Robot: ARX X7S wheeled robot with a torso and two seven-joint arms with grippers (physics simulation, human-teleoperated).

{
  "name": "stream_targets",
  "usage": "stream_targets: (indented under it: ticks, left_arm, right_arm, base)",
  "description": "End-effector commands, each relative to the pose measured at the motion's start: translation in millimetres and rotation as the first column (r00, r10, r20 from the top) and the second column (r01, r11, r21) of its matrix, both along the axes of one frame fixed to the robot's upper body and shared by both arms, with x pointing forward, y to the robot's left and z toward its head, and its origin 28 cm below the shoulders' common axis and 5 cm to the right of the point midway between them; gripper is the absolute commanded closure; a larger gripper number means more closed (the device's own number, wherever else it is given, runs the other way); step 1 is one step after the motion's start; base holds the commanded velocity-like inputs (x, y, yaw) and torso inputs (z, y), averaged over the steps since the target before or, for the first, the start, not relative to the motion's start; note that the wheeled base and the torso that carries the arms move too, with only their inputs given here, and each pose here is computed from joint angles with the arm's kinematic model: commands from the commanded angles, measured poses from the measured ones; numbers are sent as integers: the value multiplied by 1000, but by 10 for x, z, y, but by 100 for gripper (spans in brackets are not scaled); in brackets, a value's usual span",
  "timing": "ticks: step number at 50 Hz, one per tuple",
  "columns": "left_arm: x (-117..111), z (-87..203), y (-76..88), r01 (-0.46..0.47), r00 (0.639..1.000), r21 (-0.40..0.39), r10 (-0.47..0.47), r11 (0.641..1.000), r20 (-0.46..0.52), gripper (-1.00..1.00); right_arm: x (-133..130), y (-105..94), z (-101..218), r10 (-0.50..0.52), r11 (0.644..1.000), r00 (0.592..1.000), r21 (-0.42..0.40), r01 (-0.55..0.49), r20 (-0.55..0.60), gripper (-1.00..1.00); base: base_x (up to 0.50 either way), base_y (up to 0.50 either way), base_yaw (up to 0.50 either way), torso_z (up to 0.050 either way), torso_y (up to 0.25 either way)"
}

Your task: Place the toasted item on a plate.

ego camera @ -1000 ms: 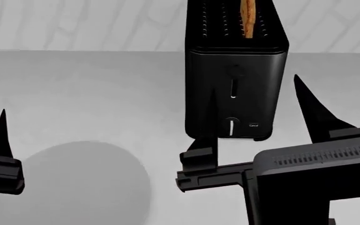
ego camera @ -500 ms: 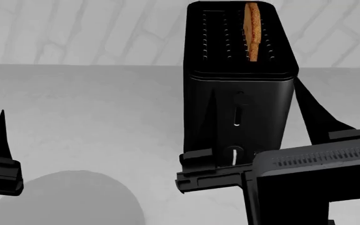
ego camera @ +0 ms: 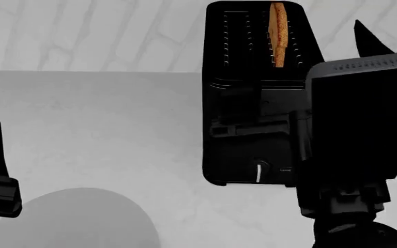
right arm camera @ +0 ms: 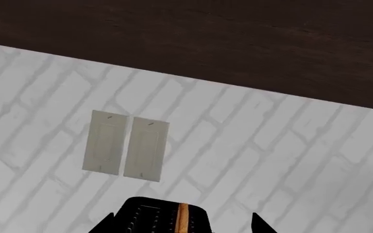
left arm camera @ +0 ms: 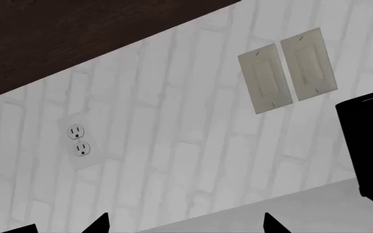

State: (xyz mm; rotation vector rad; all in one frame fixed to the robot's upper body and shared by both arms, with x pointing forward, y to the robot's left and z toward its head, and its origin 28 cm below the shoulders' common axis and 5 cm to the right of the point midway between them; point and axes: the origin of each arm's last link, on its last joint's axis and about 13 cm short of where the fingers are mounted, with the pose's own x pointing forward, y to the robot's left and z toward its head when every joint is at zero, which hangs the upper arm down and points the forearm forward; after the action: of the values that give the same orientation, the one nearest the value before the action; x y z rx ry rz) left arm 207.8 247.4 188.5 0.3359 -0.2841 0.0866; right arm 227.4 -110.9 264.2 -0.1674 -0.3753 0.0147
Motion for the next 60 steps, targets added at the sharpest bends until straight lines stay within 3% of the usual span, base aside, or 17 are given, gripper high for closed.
stream_targets:
  ticks: [1,7,17,22,24,29,43,60]
  left_arm:
    - [-20,5,2,3,1000,-2,-3,1000,1,-100]
    - [-26,11,2,4,1000,-1,-4,1000,2,-100]
    - [-55,31,8,4,1000,1,-4,1000,5,-100]
    - [-50,25,3,5,1000,-2,-5,1000,6,-100]
    - [-48,30,3,6,1000,-3,-6,1000,7,-100]
    - [-53,37,9,5,1000,-1,-5,1000,10,-100]
    - [-61,16,18,3,1000,-2,-3,1000,7,-100]
    - [-53,-3,7,8,1000,-7,-8,1000,6,-100]
  right_arm:
    - [128,-116,430,-34,999,998,9,35,-58,-100]
    - [284,-183,535,-57,998,995,-4,57,-79,-100]
    - [681,-81,799,16,1000,992,-5,-17,-126,-100]
    - [855,-66,793,31,1000,984,11,-29,-173,-100]
    - [927,-64,769,42,998,979,52,-32,-200,-100]
    - [1076,-67,715,36,999,969,40,-27,-246,-100]
    - [1293,-55,758,10,997,916,79,24,-402,-100]
    - [1509,-26,786,15,993,867,112,48,-498,-100]
  base:
    - [0,0,0,0,0]
    - [0,0,0,0,0]
    - [0,0,0,0,0]
    - [0,0,0,0,0]
    - [0,0,0,0,0]
    - [0,0,0,0,0]
    - [0,0,0,0,0]
    - [0,0,0,0,0]
